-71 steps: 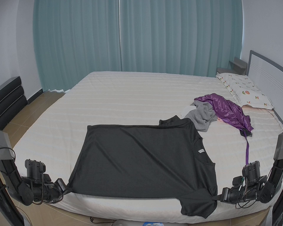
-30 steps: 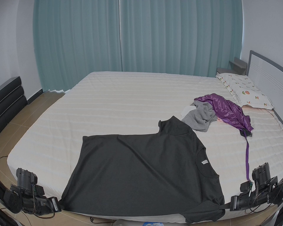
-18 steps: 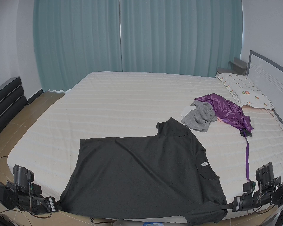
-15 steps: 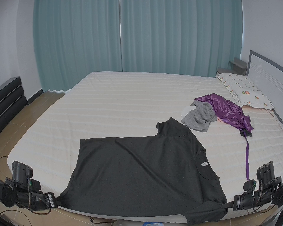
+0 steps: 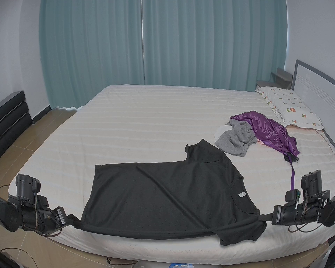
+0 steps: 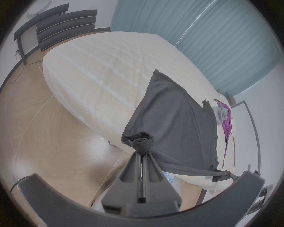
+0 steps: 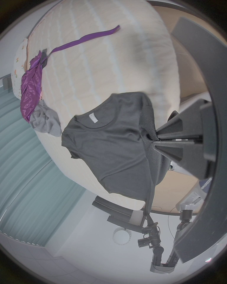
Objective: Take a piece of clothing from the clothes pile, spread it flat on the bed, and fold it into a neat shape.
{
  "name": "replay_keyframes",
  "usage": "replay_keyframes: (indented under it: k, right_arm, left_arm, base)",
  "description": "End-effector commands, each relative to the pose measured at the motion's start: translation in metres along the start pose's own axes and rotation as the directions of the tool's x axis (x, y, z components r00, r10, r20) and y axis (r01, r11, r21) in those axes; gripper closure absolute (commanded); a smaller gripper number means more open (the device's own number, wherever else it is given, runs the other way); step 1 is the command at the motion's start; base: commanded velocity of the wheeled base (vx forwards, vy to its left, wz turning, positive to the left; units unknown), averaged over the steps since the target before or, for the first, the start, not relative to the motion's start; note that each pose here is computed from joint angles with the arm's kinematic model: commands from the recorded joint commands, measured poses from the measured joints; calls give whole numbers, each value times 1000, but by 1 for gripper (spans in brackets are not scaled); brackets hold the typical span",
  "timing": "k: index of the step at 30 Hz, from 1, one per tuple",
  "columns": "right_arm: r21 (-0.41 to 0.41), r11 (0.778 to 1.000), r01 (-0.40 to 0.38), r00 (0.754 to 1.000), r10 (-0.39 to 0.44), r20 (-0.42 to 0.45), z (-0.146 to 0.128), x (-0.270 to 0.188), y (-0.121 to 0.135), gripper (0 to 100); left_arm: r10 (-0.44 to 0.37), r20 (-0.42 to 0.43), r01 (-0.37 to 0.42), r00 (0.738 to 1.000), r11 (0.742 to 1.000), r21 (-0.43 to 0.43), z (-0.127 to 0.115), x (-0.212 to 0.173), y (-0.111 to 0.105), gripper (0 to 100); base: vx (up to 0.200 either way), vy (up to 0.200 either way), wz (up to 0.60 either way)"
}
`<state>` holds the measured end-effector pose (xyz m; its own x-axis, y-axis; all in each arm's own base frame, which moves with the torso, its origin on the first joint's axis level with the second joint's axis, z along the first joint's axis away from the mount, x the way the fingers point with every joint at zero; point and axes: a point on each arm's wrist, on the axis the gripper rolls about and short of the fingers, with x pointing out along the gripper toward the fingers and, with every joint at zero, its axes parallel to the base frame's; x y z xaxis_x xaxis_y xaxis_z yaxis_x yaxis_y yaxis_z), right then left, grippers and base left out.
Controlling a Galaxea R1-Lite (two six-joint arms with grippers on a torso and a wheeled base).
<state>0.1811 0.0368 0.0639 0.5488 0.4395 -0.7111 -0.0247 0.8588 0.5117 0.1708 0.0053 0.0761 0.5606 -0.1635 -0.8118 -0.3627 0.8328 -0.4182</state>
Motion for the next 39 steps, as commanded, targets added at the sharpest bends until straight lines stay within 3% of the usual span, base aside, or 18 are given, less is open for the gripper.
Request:
replay_keyframes:
  k: [1, 7, 38, 39]
  right_arm:
    - [2, 1000, -3, 1000, 3, 8, 22, 17, 2, 100]
    - [-10, 1000, -18, 998, 19, 52, 39, 21, 6, 100]
    - [23, 999, 23, 999, -22, -25, 87, 112, -11, 100]
    - [23, 999, 23, 999, -22, -25, 87, 112, -11, 100]
  left_arm:
    - [9, -6, -9, 1000, 999, -31, 11, 15, -3, 100]
    - [10, -14, -11, 1000, 998, -61, 23, 32, -6, 100]
    - [28, -72, -35, 997, 994, -105, 56, 104, -14, 100]
    - [28, -72, -35, 997, 994, -105, 56, 104, -14, 0]
  base:
    - [0, 0, 0]
    - [0, 0, 0]
    - [0, 0, 0]
    - [0, 0, 0]
